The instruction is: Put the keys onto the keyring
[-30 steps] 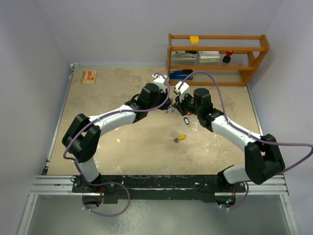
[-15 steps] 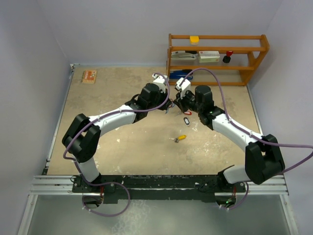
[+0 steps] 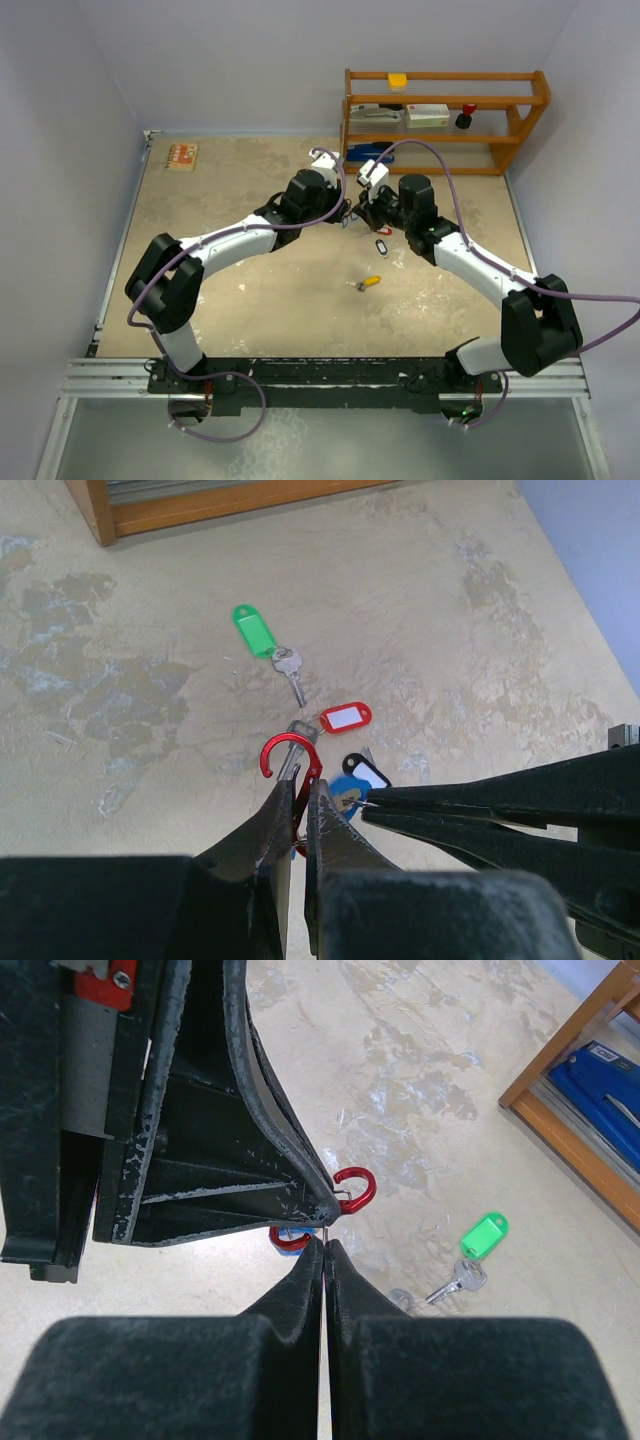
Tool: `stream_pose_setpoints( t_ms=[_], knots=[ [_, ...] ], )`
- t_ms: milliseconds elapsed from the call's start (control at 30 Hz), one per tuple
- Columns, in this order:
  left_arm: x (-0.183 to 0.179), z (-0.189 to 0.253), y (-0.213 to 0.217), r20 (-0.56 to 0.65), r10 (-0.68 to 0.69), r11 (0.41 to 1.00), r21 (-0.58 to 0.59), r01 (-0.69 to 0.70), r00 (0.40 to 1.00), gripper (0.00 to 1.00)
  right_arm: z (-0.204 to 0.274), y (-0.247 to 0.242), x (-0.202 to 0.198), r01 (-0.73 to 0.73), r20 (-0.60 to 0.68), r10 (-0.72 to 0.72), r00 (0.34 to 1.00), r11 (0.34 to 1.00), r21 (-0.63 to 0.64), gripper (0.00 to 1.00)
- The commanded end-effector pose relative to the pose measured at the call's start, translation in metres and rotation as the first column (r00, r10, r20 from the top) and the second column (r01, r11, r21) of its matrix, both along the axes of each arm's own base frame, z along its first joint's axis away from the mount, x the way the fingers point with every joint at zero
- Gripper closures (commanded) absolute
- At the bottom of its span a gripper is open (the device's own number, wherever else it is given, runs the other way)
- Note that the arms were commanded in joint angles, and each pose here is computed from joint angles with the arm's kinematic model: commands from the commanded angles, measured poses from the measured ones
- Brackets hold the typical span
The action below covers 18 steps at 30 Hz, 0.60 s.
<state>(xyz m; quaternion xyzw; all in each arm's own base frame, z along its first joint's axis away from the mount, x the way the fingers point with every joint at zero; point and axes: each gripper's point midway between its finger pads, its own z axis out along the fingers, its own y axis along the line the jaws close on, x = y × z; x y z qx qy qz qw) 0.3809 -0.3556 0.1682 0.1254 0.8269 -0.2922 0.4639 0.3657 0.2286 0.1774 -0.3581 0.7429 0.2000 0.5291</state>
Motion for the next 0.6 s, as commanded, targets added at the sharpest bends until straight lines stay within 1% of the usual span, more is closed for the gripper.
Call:
stream_pose_setpoints(
  t_ms=[0, 567],
  knots=[
    [0.0018, 0.0412, -0.0039, 0.086, 0.006, 0.997, -0.079, 0.001, 0.996, 1.0, 0.0165, 0.0048, 0.0025, -0.031, 0.047, 0.03, 0.998, 0.999, 0.02, 1.0],
    [0.0001, 0.0433, -0.0022, 0.088, 0.003, 0.997, -0.073, 0.003, 0.996, 1.0, 0.0122, 0.0022, 0.0075, 0.0, 0.039, -0.001, 0.999, 1.0, 0.016, 1.0]
  ],
)
